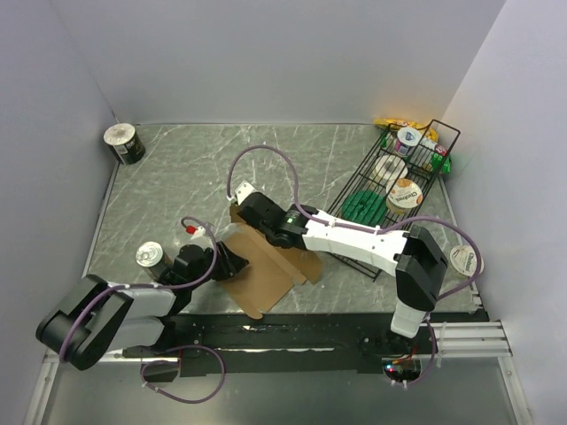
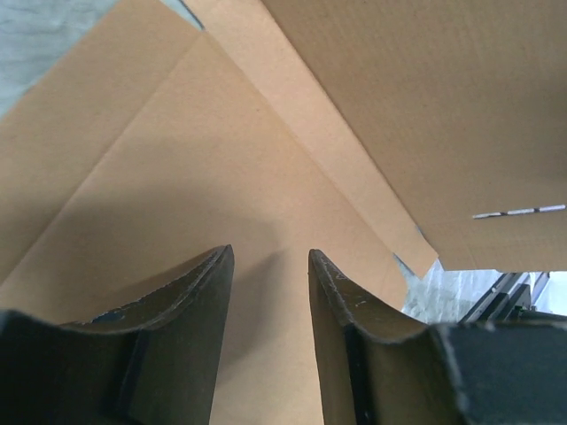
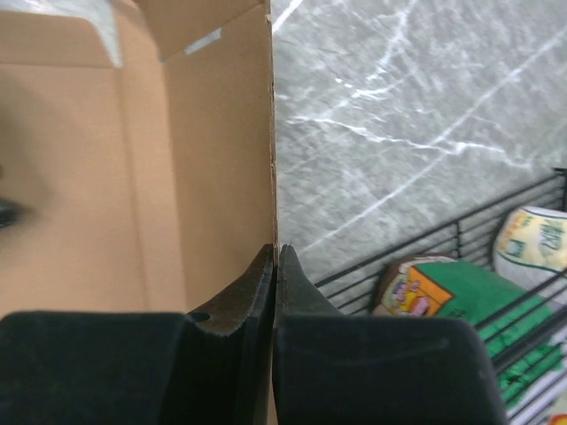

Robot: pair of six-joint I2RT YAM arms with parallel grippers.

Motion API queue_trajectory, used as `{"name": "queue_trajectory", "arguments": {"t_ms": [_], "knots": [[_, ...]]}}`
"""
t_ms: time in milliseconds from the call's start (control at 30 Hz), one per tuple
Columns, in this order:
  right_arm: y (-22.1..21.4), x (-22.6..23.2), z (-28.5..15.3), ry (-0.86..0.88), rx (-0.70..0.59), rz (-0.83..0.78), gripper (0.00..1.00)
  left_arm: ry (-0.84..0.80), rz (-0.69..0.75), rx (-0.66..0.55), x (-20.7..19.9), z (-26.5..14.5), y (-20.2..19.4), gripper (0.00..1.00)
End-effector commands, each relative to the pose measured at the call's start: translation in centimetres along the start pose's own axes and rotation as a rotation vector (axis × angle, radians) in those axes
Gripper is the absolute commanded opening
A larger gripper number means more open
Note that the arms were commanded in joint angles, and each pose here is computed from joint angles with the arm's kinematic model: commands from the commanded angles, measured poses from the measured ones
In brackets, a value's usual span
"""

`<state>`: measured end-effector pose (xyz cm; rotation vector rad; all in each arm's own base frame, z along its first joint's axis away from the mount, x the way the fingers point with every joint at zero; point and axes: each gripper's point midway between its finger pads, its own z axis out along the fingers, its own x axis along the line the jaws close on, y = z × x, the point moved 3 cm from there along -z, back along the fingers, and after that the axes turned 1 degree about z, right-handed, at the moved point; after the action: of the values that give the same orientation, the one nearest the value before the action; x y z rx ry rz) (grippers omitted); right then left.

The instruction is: Fold the paper box

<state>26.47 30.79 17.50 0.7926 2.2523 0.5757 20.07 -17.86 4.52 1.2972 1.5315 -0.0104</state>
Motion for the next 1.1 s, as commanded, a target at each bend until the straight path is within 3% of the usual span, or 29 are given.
{"name": "queue_trajectory", "arguments": {"t_ms": [0, 200, 400, 700, 933, 1067], "knots": [[3.2, 1.0, -3.1, 0.09, -0.124, 0.122, 0.0, -0.001, -0.015, 0.0, 0.0, 0.2, -0.6, 0.46], [3.4, 4.2, -4.3, 0.2, -0.13, 0.15, 0.0, 0.007, -0.033, 0.013, 0.3, 0.4, -1.3, 0.45], [3.8, 4.6, -5.4, 0.249, -0.157, 0.186, 0.0, -0.002, -0.038, 0.029, 0.1, 0.7, -1.8, 0.44], [2.2, 1.7, -2.1, 0.135, -0.124, 0.154, 0.0, -0.021, -0.072, 0.048, -0.5, 0.4, -2.8, 0.44], [2.8, -1.0, -0.1, 0.12, -0.199, 0.118, 0.0, -0.097, -0.094, 0.087, -2.8, 0.3, -4.4, 0.45], [2.4, -2.0, 1.1, 0.113, -0.221, 0.099, 0.0, -0.146, -0.109, 0.07, -3.9, 0.0, -4.1, 0.51]]}}
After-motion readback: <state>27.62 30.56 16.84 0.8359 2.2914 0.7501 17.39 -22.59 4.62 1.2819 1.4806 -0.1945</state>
